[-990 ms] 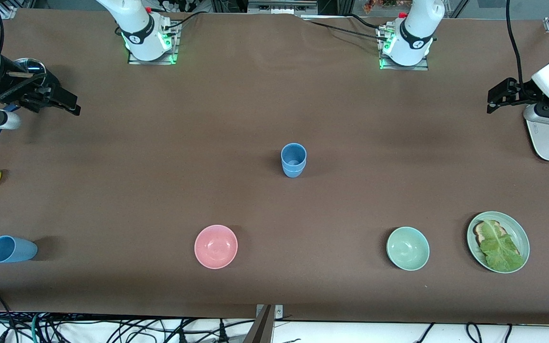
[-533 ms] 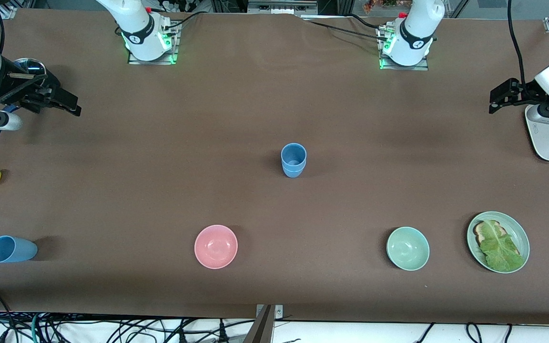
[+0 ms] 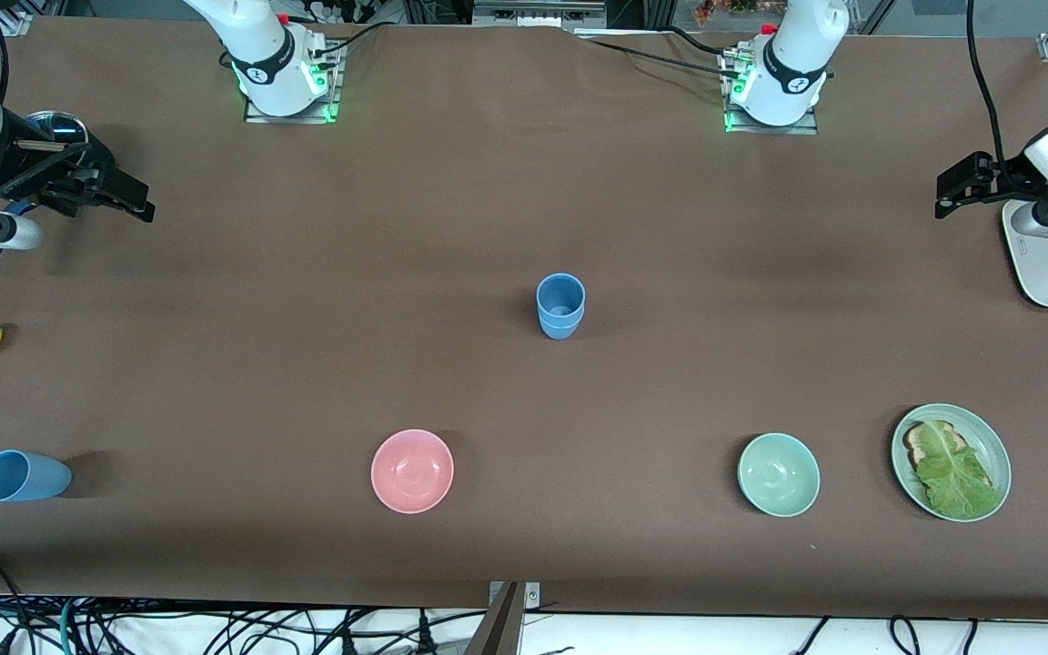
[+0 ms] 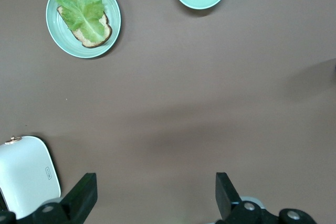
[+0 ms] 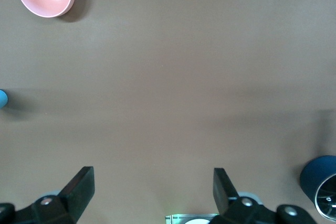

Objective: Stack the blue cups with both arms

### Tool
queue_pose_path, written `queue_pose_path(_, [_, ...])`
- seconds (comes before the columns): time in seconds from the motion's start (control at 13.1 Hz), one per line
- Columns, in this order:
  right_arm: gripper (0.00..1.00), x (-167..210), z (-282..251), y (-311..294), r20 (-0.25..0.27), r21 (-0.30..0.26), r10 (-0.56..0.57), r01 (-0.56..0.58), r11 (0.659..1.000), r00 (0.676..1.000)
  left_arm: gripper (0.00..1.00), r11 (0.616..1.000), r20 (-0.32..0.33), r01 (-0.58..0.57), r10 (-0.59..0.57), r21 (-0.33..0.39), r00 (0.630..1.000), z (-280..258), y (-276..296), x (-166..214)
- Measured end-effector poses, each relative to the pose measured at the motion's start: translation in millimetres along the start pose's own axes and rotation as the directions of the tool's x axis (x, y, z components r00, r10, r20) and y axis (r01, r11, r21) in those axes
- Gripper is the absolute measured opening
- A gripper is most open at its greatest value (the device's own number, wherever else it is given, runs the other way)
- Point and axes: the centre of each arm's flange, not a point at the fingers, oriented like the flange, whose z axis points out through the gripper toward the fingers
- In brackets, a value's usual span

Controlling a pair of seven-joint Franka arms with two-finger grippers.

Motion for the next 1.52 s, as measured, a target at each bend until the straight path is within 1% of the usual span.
queue_pose_path(0.84, [1.0,0,0,0,0.0,0.0,-0.001,0.001,1.0,1.0,1.0,1.0,-0.014,0.021,-0.021,-0.003,1.0,-5,-3,-3])
queue_pose_path(1.14, [1.0,0,0,0,0.0,0.0,-0.001,0.001,1.0,1.0,1.0,0.996,-0.038,0.054,-0.057,-0.075,0.998,-12,-17,-6])
queue_pose_path(1.52, [1.0,0,0,0,0.0,0.0,-0.002,0.002,1.0,1.0,1.0,0.994,-0.046,0.056,-0.06,-0.092,0.997,-14,-17,-6])
